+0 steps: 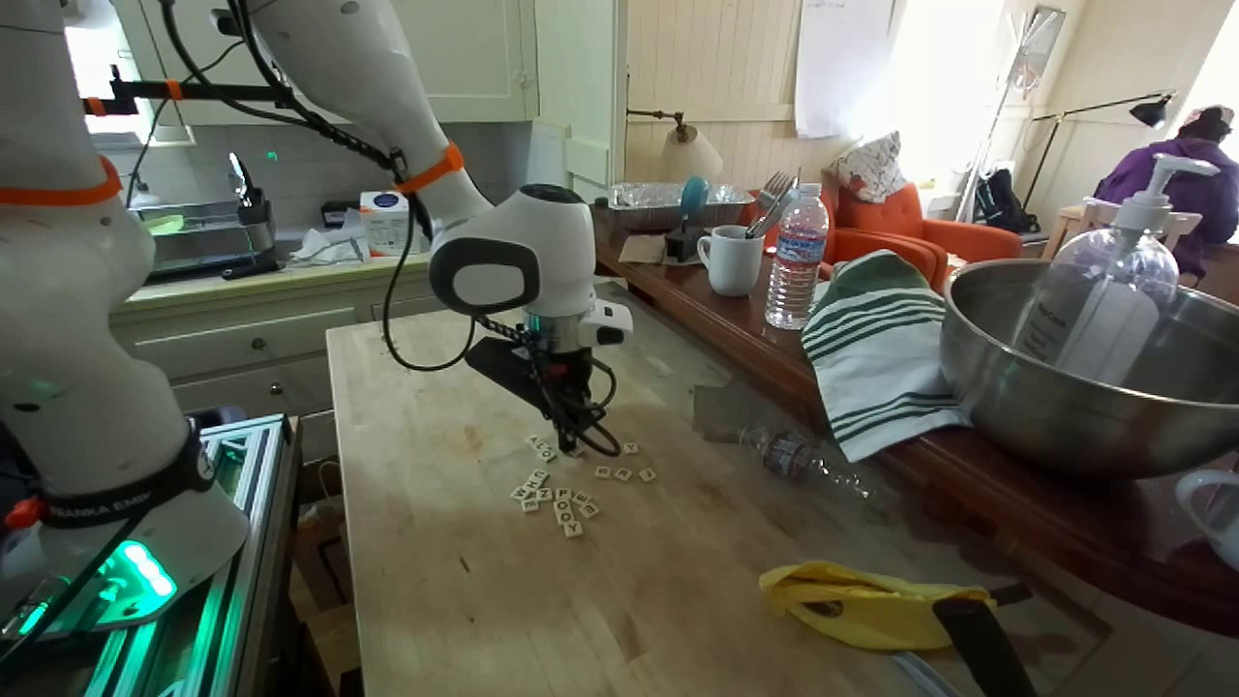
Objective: Spell the word aloe using the tile letters
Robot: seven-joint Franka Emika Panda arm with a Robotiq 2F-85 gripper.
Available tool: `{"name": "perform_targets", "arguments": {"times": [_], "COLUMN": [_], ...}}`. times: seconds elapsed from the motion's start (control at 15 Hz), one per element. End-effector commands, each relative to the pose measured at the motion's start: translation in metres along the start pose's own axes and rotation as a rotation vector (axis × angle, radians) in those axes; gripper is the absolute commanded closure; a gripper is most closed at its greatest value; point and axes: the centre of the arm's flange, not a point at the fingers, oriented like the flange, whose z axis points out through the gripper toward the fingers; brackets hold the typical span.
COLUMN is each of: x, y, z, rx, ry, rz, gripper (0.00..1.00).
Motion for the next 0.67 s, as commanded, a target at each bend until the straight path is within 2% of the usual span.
{"name": "perform_targets", "arguments": {"times": [0.0,0.6], "x": [-0.0065,-0.0141], "y": [0.0083,0.0083], "z": [0.0084,0.0024], "rx": [-0.010,0.001], "ry": [-0.025,-0.028], "rz": [0.032,0.045], "gripper": [1.00,1.00]}}
